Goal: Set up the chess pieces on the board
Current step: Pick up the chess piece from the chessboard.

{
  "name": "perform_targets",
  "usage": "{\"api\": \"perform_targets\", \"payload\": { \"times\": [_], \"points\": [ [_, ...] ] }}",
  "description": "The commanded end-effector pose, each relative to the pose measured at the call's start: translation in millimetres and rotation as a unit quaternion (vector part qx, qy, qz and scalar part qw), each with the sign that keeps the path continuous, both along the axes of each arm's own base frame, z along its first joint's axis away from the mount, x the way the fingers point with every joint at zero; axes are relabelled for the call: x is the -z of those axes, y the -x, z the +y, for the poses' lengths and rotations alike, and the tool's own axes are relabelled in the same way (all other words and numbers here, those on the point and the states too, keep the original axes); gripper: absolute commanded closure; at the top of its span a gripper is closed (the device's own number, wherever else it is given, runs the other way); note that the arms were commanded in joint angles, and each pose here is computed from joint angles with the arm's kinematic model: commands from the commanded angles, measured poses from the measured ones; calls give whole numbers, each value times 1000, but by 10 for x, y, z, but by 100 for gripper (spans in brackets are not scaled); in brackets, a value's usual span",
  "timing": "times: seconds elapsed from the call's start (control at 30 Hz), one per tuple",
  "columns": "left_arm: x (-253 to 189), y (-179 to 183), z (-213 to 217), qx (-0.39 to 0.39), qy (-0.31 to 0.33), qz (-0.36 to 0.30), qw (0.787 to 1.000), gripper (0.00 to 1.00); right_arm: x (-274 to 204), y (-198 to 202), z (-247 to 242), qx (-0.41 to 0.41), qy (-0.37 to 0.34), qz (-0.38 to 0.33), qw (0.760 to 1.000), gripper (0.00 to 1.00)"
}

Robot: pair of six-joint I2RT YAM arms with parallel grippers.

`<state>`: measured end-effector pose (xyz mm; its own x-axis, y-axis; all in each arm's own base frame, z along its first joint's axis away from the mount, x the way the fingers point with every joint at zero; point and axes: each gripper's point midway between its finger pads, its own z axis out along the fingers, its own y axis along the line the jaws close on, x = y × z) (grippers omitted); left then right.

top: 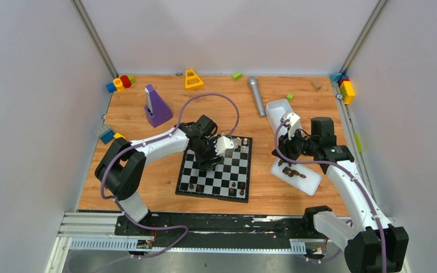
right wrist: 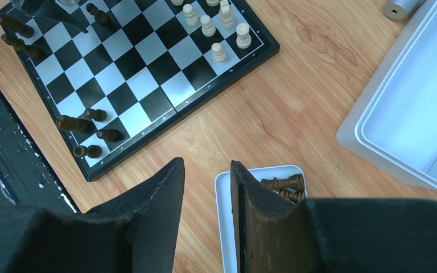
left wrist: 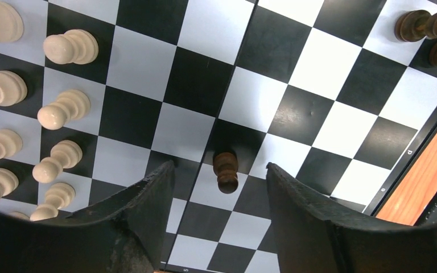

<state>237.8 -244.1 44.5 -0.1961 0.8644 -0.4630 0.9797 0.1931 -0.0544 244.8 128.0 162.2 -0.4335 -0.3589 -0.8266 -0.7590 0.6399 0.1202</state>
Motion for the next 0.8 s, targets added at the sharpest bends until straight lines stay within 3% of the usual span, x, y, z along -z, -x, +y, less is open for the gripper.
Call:
{"api": "perform_targets", "payload": {
  "times": [0.0, 0.1, 0.17, 0.27, 0.4, 0.77],
  "points": [
    [-60, -79, -115, 1, 14, -8, 1000, 37, -49, -2, 18, -10, 0, -18, 1000, 64],
    [-50, -40, -114, 4, 14, 1, 1000, 45, -53, -11, 15, -10, 1, -19, 1000, 64],
    [-59, -5, -105, 7, 15, 5, 1000, 55, -47, -13, 10, -8, 2, -18, 1000, 64],
    [-117, 44, -85, 14, 18, 8, 1000, 76, -34, -8, 9, -9, 3, -17, 1000, 64],
    [-326, 95, -33, 25, 33, -17, 999, 92, -30, -20, -2, -6, 5, -17, 1000, 64],
    [-447, 517, 4, 77, 31, -19, 996, 94, 24, -34, -4, -4, 8, -4, 1000, 65]
  ]
}}
